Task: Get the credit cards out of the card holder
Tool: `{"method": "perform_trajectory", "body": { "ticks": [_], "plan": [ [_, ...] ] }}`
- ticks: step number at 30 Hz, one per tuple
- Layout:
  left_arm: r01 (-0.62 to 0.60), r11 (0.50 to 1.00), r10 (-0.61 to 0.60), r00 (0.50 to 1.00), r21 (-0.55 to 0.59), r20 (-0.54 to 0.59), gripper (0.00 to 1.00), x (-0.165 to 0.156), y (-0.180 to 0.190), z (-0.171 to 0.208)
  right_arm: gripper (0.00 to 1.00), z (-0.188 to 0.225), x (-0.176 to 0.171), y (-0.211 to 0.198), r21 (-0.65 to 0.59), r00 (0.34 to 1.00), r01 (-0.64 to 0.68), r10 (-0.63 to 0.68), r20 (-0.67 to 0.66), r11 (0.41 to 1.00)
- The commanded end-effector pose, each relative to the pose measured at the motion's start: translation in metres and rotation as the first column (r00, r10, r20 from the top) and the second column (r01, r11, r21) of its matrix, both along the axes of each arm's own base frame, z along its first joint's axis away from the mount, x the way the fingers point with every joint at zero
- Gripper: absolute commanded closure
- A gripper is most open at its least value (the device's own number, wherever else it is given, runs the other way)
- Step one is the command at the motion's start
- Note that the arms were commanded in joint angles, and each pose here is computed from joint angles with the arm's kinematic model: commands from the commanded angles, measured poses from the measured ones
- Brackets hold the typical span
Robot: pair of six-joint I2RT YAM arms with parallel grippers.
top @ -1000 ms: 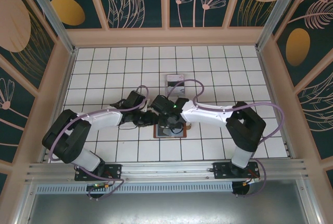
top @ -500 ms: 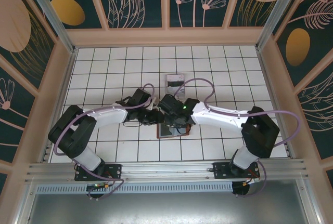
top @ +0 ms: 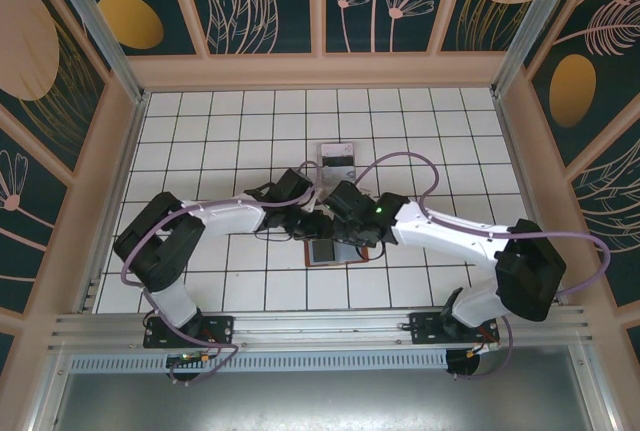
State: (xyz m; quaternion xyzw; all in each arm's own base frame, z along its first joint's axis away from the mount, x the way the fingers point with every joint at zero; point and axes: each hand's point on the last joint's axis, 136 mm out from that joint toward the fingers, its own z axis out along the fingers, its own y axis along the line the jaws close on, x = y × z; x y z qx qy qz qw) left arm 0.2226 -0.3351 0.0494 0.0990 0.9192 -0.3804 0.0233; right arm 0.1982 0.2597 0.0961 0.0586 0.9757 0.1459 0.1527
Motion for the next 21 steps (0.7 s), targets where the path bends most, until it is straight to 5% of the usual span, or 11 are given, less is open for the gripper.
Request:
{"method": "perform_trajectory", "body": {
  "ticks": [1, 21],
  "plan": [
    [0.012, 1.0, -0.012, 1.0, 0.011, -0.026, 0.72, -0.003, -0.008, -0.002, 0.71, 0.005, 0.004, -0.016, -0.005, 0.998, 0.058, -0.058, 0.034, 0.998],
    [0.068, 0.997, -0.066, 0.996, 0.043, -0.056, 0.71, -0.014, -0.056, -0.016, 0.71, 0.019, 0.006, -0.071, 0.062, 0.981, 0.159, -0.165, 0.101, 0.985]
  ]
}}
